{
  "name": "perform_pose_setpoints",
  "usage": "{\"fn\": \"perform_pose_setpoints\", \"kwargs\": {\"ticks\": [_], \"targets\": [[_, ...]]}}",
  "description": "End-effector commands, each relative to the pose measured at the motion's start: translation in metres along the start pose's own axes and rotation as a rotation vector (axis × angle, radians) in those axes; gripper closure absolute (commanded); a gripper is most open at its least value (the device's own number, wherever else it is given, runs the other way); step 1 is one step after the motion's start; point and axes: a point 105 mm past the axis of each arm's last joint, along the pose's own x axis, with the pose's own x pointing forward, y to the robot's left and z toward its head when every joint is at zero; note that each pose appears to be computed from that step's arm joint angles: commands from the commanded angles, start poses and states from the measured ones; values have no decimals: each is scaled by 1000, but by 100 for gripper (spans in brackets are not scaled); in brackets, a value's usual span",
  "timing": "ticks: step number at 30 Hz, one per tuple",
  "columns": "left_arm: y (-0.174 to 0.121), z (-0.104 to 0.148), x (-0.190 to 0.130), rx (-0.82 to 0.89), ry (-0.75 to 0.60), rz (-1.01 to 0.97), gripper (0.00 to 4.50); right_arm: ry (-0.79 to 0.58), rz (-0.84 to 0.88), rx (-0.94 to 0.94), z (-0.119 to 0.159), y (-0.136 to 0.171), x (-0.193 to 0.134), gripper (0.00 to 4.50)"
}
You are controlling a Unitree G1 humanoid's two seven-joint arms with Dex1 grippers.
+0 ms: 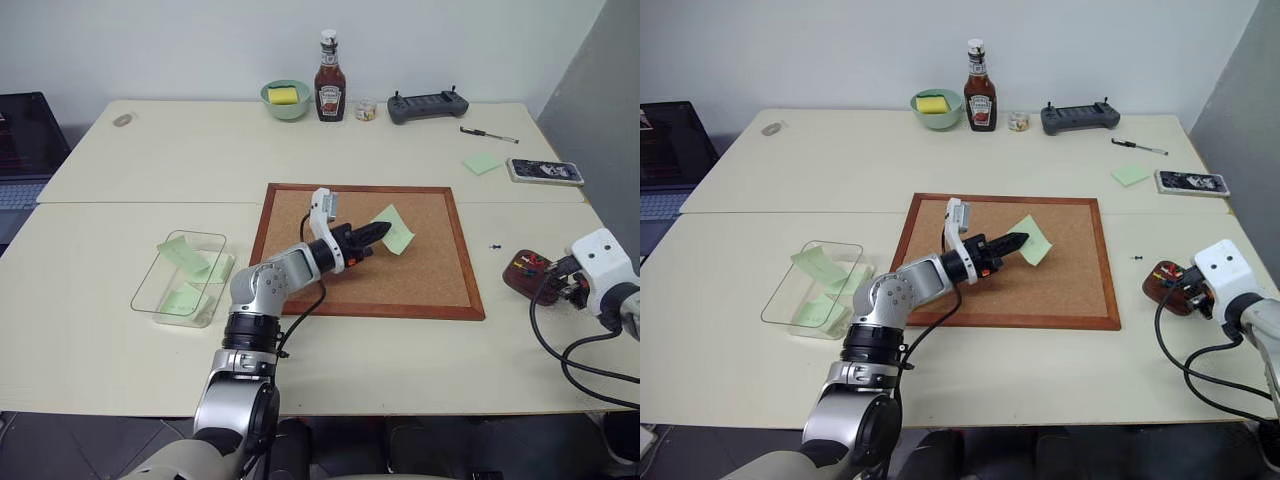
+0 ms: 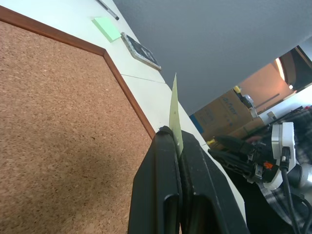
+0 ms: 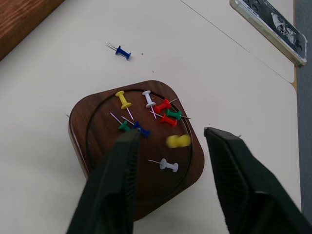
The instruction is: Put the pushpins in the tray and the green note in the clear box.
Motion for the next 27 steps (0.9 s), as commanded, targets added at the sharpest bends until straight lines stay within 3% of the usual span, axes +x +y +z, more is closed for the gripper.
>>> {"fn": "perform_pose_setpoints", "kwargs": {"ticks": [1,7,12,18,23,27], "targets": [[-5,5,-1,23,-21,-16,450,-40,-6,5,13,-4,-3,135],[-4,5,-1,24,-20,-16,450,-34,2,18,11,-4,-4,6],[-3,5,-1,25,-21,-14,450,-88,8,53,21,-8,-7,6],[-4,13,-1,42,-43,-9,450,-268,187,144,58,8,-20,6],[-16,49,-9,181,-128,20,450,-476,451,145,105,49,-37,6],[-17,85,-39,389,-199,187,450,-605,609,123,137,76,-42,6]]}}
